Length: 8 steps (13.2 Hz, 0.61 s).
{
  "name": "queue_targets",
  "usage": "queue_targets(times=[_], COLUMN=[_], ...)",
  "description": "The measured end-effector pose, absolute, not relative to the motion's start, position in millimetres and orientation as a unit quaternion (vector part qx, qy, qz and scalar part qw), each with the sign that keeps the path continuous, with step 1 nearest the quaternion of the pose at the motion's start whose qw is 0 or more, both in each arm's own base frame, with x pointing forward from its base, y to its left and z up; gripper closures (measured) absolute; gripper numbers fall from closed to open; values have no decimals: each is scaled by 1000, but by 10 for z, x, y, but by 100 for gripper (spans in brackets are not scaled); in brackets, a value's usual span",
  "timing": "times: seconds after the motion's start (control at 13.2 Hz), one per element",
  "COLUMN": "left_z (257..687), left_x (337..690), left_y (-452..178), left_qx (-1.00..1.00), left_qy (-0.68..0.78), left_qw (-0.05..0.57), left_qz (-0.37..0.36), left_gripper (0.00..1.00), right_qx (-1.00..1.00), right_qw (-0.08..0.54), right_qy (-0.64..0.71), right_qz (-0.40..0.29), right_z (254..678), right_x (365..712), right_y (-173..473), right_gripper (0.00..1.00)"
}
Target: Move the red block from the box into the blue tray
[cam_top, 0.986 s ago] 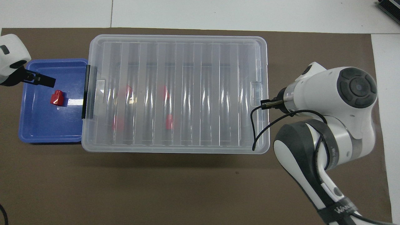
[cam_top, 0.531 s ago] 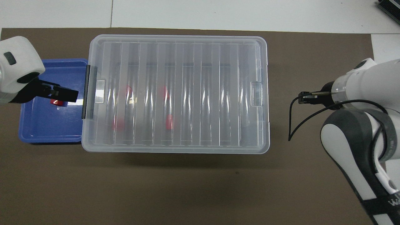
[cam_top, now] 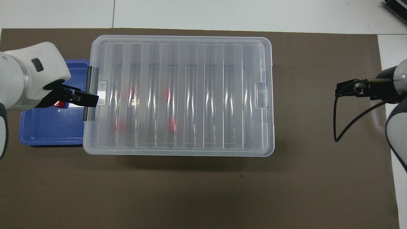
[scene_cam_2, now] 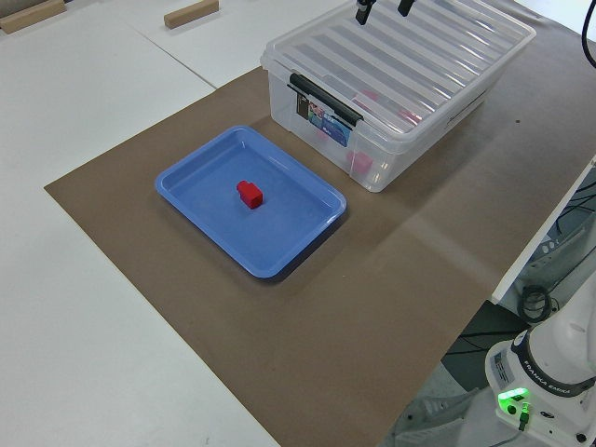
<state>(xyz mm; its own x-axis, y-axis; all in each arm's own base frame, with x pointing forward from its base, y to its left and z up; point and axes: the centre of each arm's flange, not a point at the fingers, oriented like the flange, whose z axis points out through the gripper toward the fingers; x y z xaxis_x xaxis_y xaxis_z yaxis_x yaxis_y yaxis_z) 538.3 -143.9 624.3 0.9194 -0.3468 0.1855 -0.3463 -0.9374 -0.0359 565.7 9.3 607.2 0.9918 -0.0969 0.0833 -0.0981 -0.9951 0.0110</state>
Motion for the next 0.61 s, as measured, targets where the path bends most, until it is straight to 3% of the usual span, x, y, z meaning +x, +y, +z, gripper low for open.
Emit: queue_targets(times=[0.61], left_z=[6041], left_x=[5416], left_y=[-1711], left_qx=[-976], left_qy=[177], left_qw=[-8], left_qz=[-129], left_gripper=[0], right_qx=[999], right_qw=[14], right_qy=[-41], right_qz=[-15], right_z=[6268], right_x=[5335], right_y=[195], right_gripper=[0])
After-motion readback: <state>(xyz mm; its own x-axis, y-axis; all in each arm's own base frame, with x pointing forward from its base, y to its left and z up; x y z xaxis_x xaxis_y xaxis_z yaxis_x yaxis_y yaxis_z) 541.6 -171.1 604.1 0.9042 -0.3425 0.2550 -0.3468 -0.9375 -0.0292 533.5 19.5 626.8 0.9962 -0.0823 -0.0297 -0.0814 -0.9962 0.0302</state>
